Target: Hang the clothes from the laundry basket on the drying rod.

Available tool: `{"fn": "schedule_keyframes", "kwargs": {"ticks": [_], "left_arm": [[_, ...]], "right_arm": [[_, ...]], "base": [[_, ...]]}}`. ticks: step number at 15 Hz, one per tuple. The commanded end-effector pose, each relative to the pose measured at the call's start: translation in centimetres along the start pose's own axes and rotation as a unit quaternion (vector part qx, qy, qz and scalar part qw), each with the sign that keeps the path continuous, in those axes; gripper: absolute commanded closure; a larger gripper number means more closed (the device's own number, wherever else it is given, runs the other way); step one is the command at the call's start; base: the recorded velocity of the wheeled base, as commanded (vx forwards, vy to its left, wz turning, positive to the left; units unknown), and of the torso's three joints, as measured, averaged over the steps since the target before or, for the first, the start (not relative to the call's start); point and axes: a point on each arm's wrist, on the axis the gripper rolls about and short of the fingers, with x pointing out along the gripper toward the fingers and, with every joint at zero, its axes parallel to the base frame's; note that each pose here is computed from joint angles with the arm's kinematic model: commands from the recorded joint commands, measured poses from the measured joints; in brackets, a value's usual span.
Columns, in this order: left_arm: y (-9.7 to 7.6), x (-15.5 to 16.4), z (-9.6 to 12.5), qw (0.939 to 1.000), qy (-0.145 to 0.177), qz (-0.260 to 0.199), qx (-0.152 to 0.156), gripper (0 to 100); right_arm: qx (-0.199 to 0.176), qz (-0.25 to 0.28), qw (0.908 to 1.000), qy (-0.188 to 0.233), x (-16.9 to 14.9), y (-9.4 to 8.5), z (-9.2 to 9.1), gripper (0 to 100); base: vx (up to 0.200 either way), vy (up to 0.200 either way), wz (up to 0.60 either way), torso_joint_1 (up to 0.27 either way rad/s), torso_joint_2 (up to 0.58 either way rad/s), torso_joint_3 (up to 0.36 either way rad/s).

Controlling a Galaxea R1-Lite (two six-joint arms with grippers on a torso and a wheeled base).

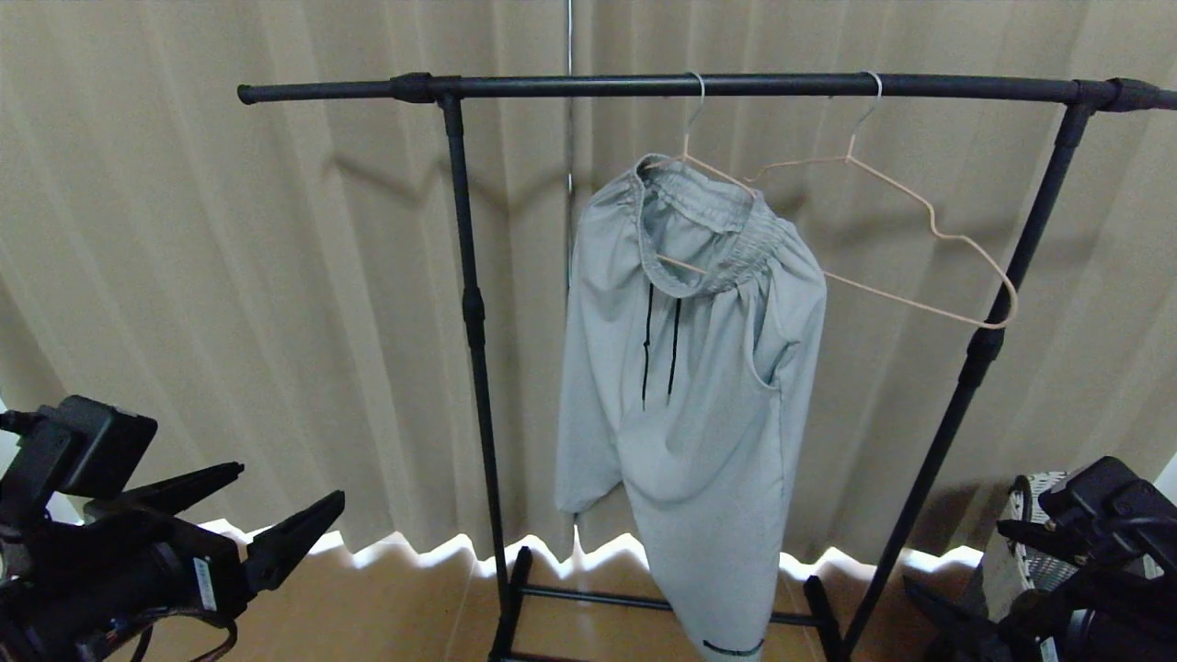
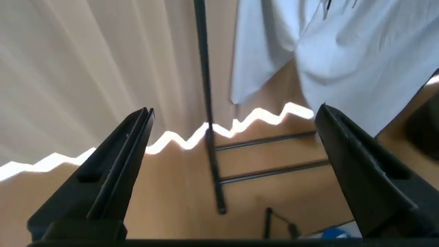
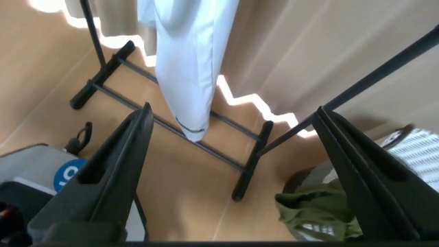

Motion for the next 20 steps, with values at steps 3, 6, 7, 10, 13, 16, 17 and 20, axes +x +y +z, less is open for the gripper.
{"fn": "schedule_keyframes", "kwargs": {"ticks": [3, 6, 7, 10, 13, 16, 17, 20], "left_arm": [[-0.3, 1.5, 1.1, 0.9992, 0.002, -0.012, -0.037, 0], [-0.3, 1.7, 0.8, 0.9992, 0.008, -0.011, -0.037, 0], [-0.3, 1.6, 0.8, 0.9993, 0.009, -0.011, -0.035, 0], [-0.3, 1.3, 0.1, 0.9995, 0.017, -0.011, -0.025, 0], [-0.3, 0.6, 0.1, 0.9997, 0.001, -0.009, -0.024, 0], [-0.3, 0.1, -0.2, 0.9993, -0.035, -0.008, -0.011, 0], [-0.3, 0.0, -0.4, 0.9993, -0.035, -0.008, 0.005, 0], [-0.3, -0.1, -1.0, 0.9994, -0.025, -0.009, 0.021, 0]], "right_arm": [[-0.001, 0.001, 1.0, 0.004, 0.2, 0.1, 0.0, 0], [0.002, 0.001, 1.0, -0.003, 0.3, 0.1, 0.1, 0], [0.003, 0.001, 0.9999, -0.011, 0.3, 0.1, 0.1, 0], [0.002, 0.002, 1.0, -0.007, 0.6, 0.2, -0.4, 0], [0.001, 0.003, 1.0, -0.004, 0.8, 0.2, -0.4, 0], [0.0, 0.003, 1.0, -0.002, 0.8, 0.3, -0.4, 0], [0.0, 0.003, 1.0, -0.003, 0.8, 0.3, -0.3, 0], [0.0, 0.003, 1.0, -0.005, 0.8, 0.2, -0.2, 0]], "base": [[0.0, 0.0, 0.0, -0.167, 0.46, 0.297], [0.0, 0.0, 0.0, -0.147, 0.46, 0.31], [0.0, 0.0, 0.0, -0.119, 0.44, 0.31], [0.0, 0.0, 0.0, -0.048, 0.16, 0.116], [0.0, 0.0, 0.0, -0.006, 0.02, 0.015], [0.0, 0.0, 0.0, 0.0, 0.0, 0.0], [0.0, 0.0, 0.0, 0.0, 0.0, 0.0], [0.0, -0.067, 0.0, -0.001, 0.0, 0.004]]}}
